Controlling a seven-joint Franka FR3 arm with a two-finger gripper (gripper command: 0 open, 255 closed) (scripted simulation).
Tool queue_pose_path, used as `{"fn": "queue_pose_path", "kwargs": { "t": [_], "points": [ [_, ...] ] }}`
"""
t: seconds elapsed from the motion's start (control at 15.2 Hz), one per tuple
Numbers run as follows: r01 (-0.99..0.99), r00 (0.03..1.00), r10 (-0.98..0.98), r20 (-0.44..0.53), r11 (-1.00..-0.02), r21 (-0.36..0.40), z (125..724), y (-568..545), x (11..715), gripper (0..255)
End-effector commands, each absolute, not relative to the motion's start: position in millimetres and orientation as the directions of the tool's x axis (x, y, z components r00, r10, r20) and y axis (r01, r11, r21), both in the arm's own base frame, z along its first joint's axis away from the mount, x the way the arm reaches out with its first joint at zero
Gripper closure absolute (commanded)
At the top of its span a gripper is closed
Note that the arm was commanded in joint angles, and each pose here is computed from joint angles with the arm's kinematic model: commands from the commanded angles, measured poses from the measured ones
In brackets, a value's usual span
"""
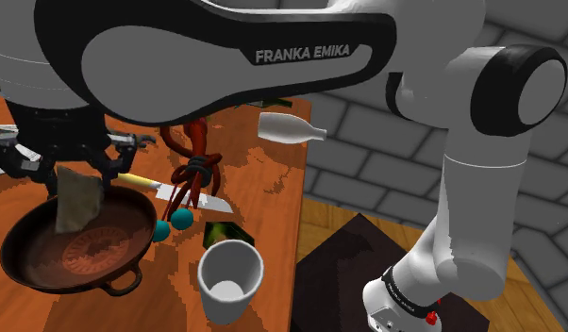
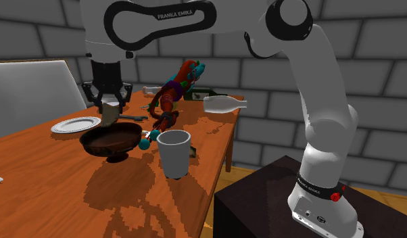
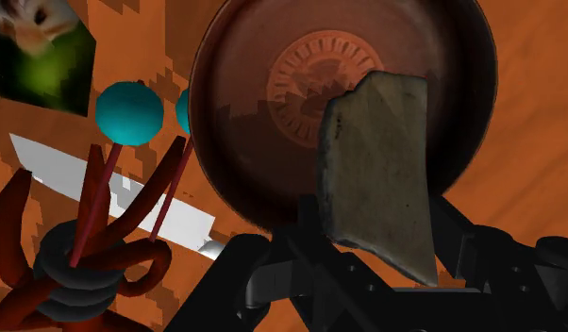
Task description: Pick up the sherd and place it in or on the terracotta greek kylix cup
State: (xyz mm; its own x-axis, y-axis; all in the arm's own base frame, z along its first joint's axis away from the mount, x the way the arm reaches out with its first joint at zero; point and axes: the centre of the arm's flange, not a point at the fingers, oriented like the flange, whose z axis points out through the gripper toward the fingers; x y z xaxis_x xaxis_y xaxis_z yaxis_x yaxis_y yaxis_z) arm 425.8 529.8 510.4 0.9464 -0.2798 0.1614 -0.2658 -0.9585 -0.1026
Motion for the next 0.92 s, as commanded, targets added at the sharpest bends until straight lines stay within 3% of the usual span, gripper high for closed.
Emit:
{"fn": "queue_pose_path", "kwargs": {
  "t": [0.0, 0.86],
  "points": [
    [-0.266, 0.946, -0.28, 0.162, -0.958, -0.102, 500.4, 531.7, 425.9, 255],
    [-0.266, 0.946, -0.28, 0.162, -0.958, -0.102, 448.1, 531.7, 425.9, 255]
  ]
}}
